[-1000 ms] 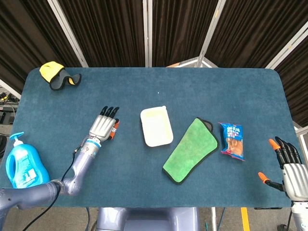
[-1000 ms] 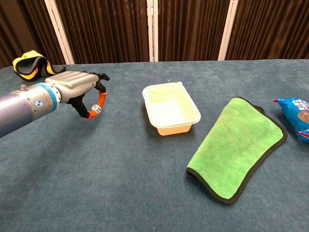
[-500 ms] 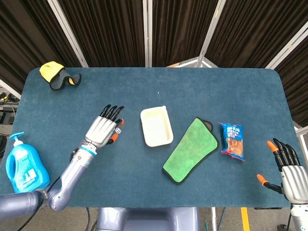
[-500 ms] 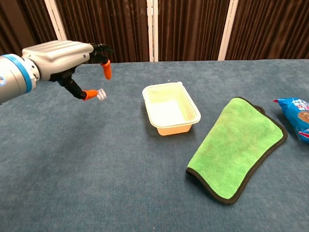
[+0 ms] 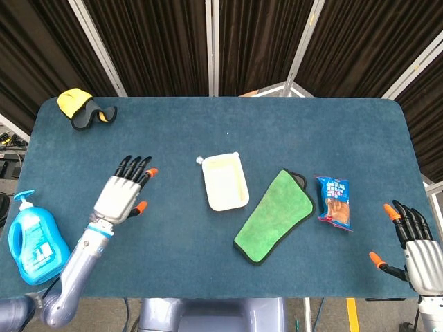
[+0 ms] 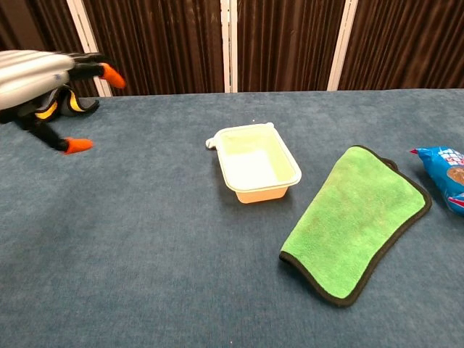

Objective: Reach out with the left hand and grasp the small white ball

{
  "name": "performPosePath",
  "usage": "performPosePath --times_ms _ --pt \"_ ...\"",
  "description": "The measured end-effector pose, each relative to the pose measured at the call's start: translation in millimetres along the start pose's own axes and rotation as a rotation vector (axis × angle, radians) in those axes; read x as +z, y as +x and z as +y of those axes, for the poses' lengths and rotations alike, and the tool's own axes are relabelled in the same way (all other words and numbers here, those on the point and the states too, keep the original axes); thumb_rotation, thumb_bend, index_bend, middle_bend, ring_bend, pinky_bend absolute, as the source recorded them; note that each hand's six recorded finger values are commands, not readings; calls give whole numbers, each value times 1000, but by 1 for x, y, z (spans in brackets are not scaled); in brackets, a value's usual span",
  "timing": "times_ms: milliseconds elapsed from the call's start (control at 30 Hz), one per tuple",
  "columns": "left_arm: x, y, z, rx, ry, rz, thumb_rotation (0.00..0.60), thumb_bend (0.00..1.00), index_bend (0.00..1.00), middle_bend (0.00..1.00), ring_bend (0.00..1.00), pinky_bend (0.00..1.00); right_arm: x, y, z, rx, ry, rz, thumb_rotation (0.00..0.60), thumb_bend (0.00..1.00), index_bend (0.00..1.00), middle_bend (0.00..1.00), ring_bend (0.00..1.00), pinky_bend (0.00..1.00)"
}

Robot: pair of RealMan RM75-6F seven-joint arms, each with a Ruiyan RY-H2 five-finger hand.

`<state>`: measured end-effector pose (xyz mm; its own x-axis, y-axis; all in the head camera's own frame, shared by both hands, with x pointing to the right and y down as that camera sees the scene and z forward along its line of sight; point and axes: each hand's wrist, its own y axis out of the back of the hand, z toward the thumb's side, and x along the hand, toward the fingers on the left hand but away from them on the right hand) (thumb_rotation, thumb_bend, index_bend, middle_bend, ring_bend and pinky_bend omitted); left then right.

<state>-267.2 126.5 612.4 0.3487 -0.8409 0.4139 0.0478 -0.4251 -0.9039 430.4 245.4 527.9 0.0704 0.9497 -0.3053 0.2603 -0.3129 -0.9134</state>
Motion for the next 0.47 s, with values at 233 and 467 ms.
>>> performPosePath --times_ms 233,467 --pt "-36 -61 -11 22 29 123 600 215 26 0 0 0 1 0 -1 4 8 0 600 114 60 0 0 0" --pt "-61 -117 -22 10 49 215 600 179 0 0 0 0 2 0 0 -3 10 -4 600 113 60 0 0 0"
